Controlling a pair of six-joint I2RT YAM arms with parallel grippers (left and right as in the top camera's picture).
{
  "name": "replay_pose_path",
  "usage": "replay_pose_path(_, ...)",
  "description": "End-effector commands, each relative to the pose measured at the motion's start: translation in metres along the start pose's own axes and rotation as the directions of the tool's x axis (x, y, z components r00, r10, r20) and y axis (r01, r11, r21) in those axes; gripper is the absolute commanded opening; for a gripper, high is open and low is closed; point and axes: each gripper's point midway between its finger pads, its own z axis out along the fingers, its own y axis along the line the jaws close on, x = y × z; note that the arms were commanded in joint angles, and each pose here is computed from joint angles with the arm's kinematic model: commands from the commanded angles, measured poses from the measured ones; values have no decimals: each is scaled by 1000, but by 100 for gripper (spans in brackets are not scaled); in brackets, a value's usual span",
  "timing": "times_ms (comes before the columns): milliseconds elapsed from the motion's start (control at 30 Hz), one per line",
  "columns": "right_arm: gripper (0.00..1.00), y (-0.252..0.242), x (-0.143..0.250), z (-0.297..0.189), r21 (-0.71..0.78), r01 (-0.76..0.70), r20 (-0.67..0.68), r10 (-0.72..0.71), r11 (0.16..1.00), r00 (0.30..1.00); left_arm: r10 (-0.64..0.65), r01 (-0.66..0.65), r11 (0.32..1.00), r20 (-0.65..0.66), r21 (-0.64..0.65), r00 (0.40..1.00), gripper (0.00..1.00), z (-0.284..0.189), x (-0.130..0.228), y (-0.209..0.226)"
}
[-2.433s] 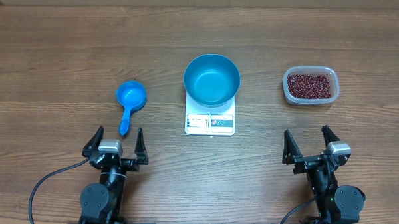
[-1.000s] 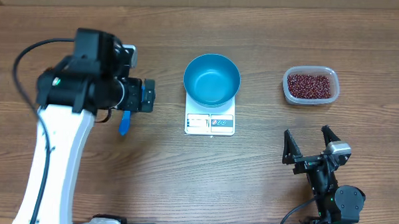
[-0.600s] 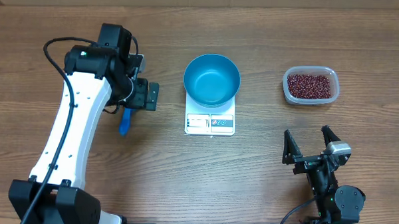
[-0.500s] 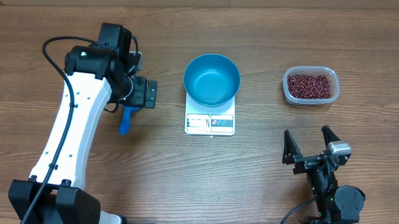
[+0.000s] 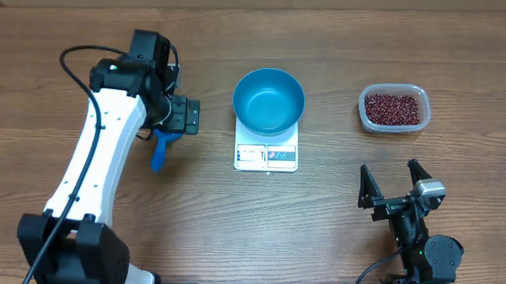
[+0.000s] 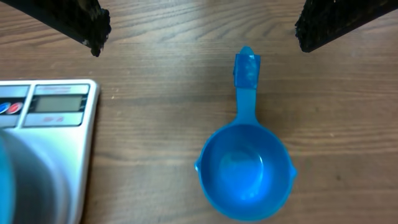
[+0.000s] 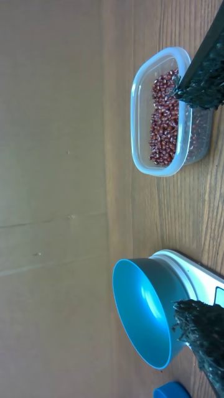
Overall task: Scoop item into bowl and weigh 150g on scale
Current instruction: 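Move the left gripper forward over the blue scoop handle, then lower the left gripper and close it on the blue scoop handle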
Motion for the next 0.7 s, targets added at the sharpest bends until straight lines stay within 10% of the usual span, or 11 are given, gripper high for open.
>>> replay_pose_path(0,100,-3,2,0,14,4,5,-4,1000,1000,-16,15,1000,-55,-20,998,100,17,10,5)
replay_pose_path(667,100,-3,2,0,14,4,5,-4,1000,1000,-39,32,993,-54,-114,998,100,72,29,22)
